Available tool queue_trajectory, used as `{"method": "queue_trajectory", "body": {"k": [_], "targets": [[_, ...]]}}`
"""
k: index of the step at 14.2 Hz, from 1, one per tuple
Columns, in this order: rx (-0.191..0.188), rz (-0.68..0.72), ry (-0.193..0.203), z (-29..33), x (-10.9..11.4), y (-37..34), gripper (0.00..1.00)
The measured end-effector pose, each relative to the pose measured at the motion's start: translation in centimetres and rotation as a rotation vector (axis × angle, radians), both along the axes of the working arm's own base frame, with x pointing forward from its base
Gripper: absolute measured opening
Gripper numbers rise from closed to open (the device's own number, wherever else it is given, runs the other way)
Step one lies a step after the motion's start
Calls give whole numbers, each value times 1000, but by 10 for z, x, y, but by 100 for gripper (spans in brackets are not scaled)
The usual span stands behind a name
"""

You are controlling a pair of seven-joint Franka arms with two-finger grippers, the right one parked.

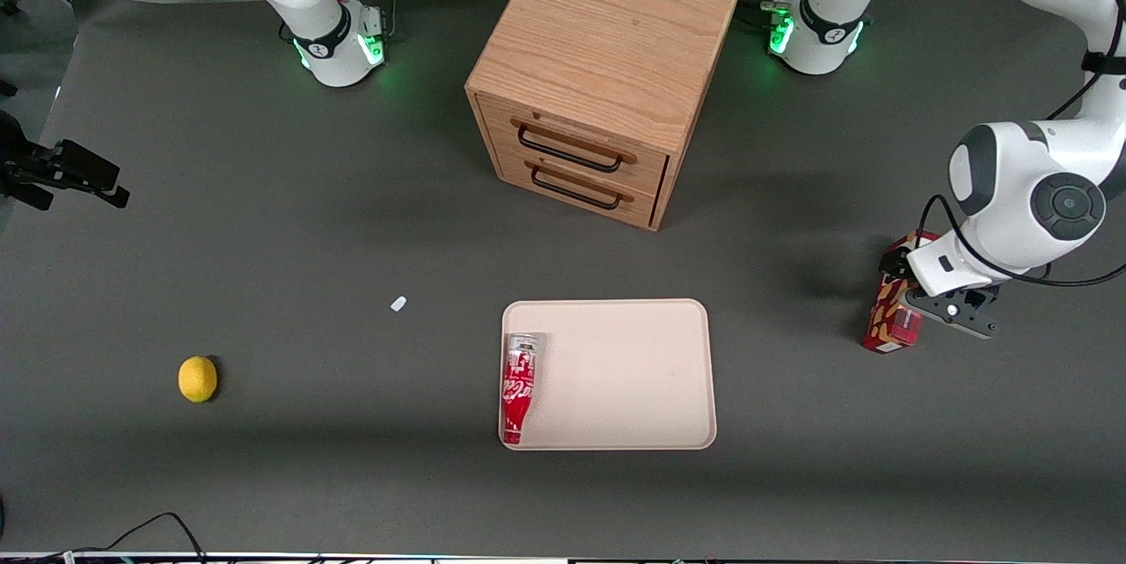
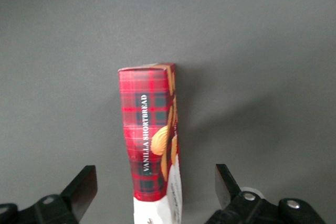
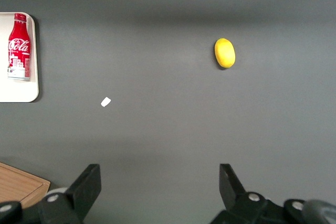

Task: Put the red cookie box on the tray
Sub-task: 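Close the left gripper on the red shortbread box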

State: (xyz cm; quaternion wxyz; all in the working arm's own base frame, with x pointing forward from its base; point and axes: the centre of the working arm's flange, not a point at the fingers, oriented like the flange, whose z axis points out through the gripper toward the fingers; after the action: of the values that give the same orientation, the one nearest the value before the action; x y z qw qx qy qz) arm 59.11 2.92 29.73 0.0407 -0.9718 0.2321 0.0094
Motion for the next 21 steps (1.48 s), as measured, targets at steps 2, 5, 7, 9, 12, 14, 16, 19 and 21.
{"method": "queue_trajectory", "body": {"k": [2, 5, 7, 9, 12, 14, 16, 19, 21], "targets": [[2, -8, -9, -9, -1, 8, 100], [3, -19, -8, -23, -3, 20, 100], [-17, 1, 0, -32, -4, 21, 100], [-44, 27, 7, -45, -5, 20, 100], [-54, 32, 9, -61, -5, 18, 100], [-54, 32, 6, -67, -4, 17, 100], [-54, 32, 2, -68, -4, 17, 93], [-54, 25, 3, -68, -4, 17, 60], [-55, 26, 2, -67, -4, 18, 37]]}}
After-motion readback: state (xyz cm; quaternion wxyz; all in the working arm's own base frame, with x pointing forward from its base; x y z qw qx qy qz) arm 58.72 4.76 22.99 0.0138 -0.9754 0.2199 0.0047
